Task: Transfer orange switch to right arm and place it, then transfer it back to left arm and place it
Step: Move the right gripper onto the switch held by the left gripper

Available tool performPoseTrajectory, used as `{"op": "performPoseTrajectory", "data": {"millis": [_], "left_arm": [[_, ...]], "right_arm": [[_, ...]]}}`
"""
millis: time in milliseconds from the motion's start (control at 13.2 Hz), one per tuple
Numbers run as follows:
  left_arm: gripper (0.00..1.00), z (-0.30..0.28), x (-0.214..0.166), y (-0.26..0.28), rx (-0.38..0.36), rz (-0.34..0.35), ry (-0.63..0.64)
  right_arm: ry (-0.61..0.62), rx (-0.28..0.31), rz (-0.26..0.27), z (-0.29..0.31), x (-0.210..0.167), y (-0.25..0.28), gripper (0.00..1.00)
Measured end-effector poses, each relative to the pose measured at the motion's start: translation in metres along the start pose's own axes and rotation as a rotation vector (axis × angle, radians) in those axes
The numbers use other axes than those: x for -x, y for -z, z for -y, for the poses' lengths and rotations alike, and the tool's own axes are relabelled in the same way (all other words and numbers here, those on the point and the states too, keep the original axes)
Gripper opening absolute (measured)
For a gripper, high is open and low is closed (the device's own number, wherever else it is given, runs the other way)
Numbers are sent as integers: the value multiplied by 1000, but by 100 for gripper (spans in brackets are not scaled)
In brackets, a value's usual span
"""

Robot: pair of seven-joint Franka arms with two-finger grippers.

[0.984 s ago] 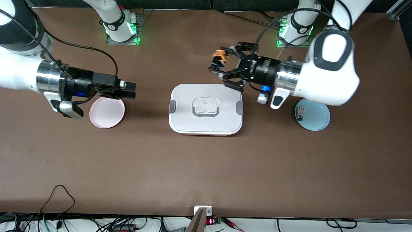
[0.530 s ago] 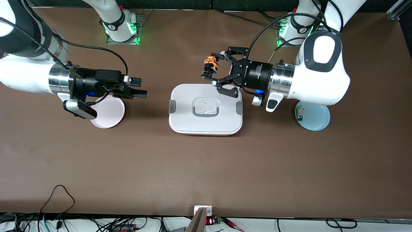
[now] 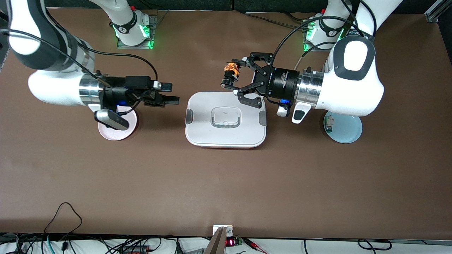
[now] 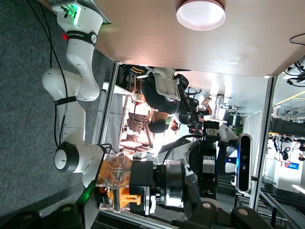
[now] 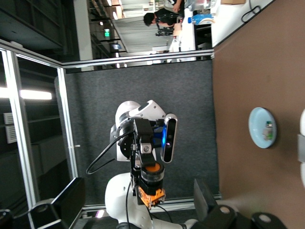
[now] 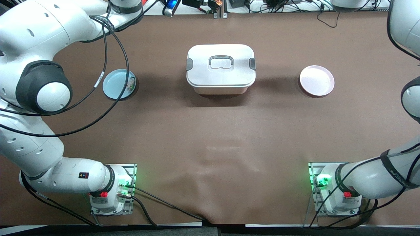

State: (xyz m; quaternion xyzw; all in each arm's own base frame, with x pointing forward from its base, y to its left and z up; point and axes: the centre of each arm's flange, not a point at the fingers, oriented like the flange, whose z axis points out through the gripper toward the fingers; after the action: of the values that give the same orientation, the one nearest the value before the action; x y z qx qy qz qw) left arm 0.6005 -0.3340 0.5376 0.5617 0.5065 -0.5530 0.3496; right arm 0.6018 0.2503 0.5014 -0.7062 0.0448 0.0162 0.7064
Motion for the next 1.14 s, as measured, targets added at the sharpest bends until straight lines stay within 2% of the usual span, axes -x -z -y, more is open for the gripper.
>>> {"op": "performPoseTrajectory", "data": {"millis": [151,303,454,681,1136], "left_arm": [[73,0,0,0,0,0,0],[73,0,0,0,0,0,1],[73,0,0,1,1,0,4],[73,-1,0,4,6,0,25],[73,-2,0,6,10,0,35]], "right_arm": [[25,-24,-16,-16,-1,-18,100],[36,0,-51,-24,5,-42,100],[22,-5,-78,-21,23,-79,100],[9,-9,-81,-21,39,-106,100],[8,-12,-74,-19,42,-109,100]]}}
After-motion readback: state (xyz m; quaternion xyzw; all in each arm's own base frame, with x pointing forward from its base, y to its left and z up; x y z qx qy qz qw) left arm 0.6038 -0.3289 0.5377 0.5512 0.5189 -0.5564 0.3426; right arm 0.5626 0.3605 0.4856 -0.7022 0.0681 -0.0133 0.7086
